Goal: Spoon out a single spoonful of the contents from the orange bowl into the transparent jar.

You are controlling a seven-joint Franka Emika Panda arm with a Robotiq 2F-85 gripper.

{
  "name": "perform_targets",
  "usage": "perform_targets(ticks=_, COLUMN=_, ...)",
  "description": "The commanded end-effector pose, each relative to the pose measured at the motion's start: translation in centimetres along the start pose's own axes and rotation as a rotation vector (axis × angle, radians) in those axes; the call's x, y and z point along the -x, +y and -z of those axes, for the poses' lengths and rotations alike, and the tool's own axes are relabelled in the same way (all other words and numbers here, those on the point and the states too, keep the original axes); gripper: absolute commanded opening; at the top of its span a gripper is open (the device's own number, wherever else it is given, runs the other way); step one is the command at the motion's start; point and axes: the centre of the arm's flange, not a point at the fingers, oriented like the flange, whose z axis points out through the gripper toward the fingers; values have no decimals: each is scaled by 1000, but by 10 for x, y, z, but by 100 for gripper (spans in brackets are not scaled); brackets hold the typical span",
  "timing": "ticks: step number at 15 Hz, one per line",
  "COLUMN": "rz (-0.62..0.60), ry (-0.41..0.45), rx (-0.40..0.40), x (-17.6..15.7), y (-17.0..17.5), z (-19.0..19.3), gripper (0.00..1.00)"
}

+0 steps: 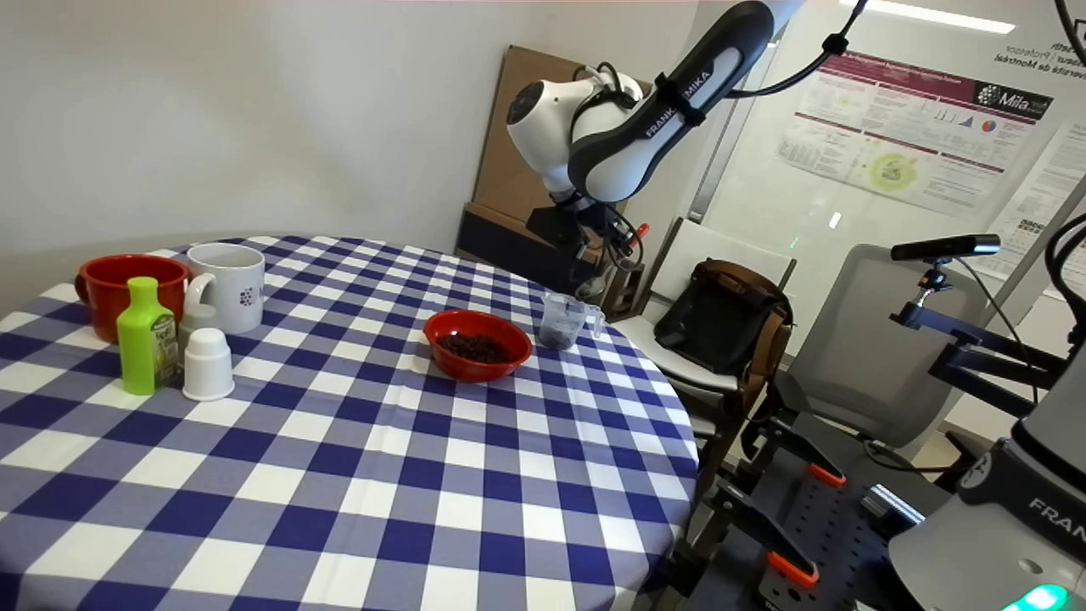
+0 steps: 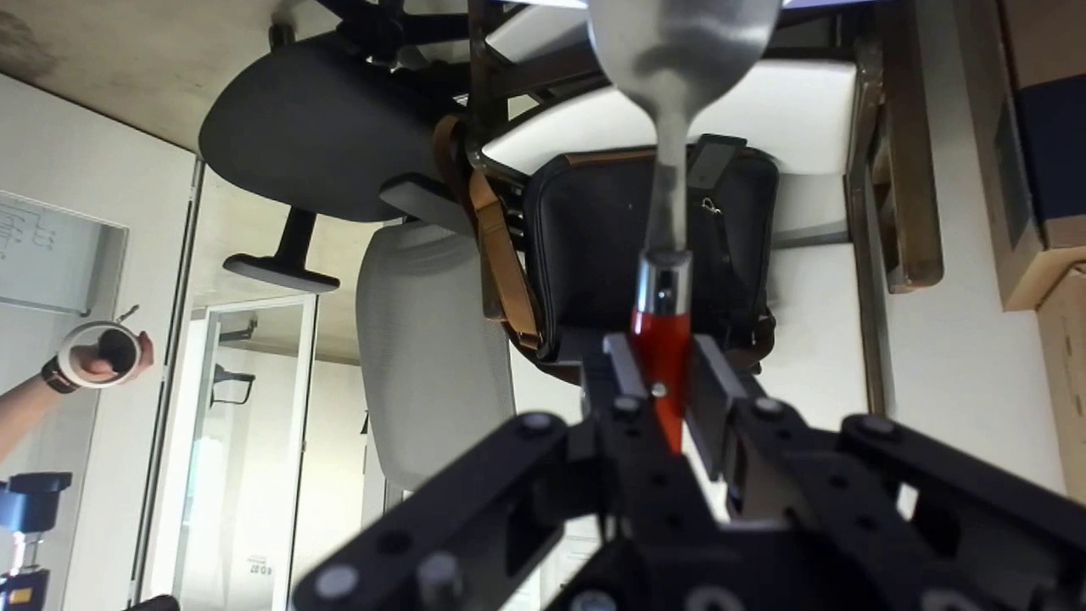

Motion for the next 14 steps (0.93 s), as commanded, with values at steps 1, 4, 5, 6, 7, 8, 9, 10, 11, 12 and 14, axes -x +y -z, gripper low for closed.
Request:
perform_targets(ticks=1, rz=0, ry=72, rx=-26, x=4, y=-7, z=7, gripper=7)
perform_targets(ticks=4, rz=20, ry=122, rx=-53, x=7, y=-7, z=14, gripper=7)
perform_targets(ticks=5, rz=25, ry=138, rx=-60, x=8, y=-7, z=16, gripper=7)
perform_targets(ticks=6, rz=32, ry=153, rx=-67, x=10, y=-6, z=18, gripper=7)
perform_targets(ticks=7, rz=37, ry=167, rx=-72, x=11, y=-6, z=20, gripper=7)
perform_targets(ticks=8, rz=43, ry=180, rx=-77, x=12, y=-5, z=21, gripper=7)
perform_targets(ticks=9, rz=47, ry=191, rx=-81, x=13, y=-4, z=21, gripper=7)
perform_targets(ticks=10, rz=49, ry=200, rx=-84, x=13, y=-3, z=22, gripper=7)
perform_targets(ticks=11, rz=49, ry=199, rx=-83, x=12, y=-2, z=23, gripper=7)
perform_targets(ticks=12, rz=42, ry=176, rx=-79, x=11, y=-2, z=26, gripper=7)
perform_targets(ticks=14, rz=14, ry=58, rx=-55, x=3, y=1, z=36, gripper=7)
